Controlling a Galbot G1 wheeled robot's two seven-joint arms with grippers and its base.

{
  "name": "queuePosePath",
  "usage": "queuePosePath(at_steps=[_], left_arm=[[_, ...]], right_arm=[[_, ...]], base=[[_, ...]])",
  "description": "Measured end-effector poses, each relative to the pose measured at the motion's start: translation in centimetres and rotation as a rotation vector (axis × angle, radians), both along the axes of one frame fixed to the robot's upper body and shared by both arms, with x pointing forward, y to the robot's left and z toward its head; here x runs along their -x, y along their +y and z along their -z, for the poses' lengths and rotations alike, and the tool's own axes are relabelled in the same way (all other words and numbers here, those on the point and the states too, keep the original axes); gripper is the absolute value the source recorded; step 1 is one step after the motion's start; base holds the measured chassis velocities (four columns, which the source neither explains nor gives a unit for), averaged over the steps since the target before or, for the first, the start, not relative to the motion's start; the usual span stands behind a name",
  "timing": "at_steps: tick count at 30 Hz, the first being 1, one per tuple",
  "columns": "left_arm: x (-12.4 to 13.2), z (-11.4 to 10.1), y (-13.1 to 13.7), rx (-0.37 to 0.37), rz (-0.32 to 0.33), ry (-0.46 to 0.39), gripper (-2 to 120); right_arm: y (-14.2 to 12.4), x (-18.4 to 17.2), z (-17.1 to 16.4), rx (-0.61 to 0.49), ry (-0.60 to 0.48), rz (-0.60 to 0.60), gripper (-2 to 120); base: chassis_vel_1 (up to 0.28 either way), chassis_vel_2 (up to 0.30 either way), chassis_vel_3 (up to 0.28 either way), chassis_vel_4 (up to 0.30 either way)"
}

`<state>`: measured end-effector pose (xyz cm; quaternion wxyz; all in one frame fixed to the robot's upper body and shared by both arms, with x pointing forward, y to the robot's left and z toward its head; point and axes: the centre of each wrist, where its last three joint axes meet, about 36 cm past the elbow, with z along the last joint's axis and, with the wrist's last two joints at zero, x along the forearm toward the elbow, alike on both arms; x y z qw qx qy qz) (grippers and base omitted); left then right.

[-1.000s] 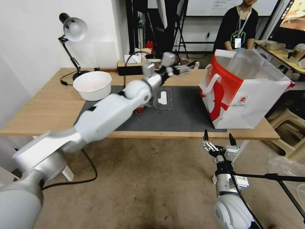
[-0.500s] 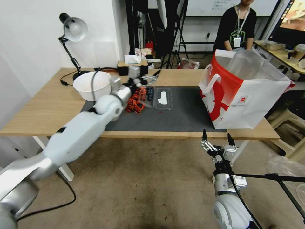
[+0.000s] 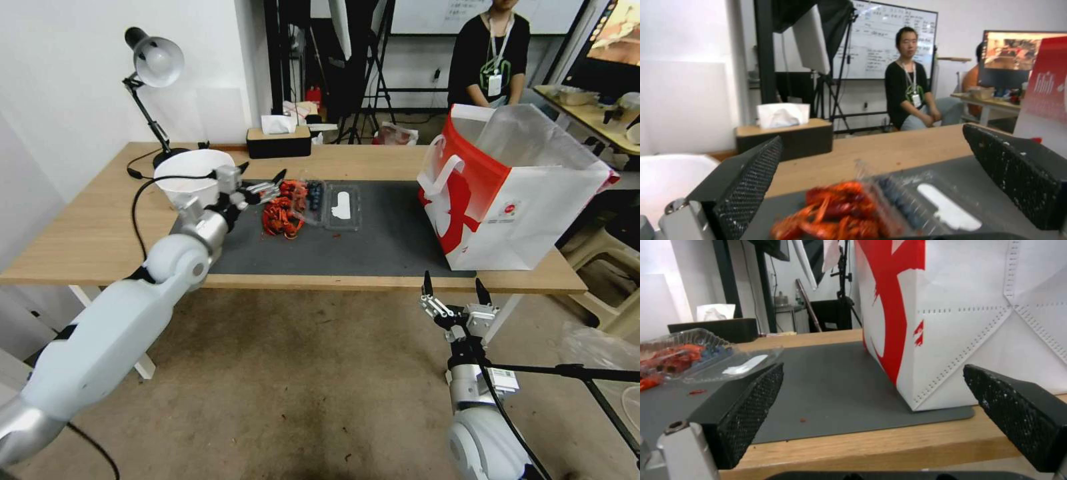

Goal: Pick up the trash from the table and place it into the takeout bag.

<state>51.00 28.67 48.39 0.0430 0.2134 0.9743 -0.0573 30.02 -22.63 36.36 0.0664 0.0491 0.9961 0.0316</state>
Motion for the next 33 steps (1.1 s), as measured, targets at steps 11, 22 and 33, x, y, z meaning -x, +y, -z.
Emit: queuePosePath(at_steps=[11,22,33], left_arm=[[4.8,2.0,2.4,-0.022,-0.103,0.000,100],[10.0,5.2,4.1,-0.026,-0.188,0.025,100],[13.1,7.6,5.7,-0.010,-0.265,-0.006,100]], right_arm=[[0.1,0.1,-0.1,0.001,0.001,-0.007,100],[0.2,0.3,-0.1,0.002,0.003,-0.012,100],[0.1,0.3,-0.2,0.006,0.000,-0.018,100]], base=[[0.000,0.000,0.000,0.000],[0.000,0.000,0.000,0.000],[0.000,0.000,0.000,0.000]])
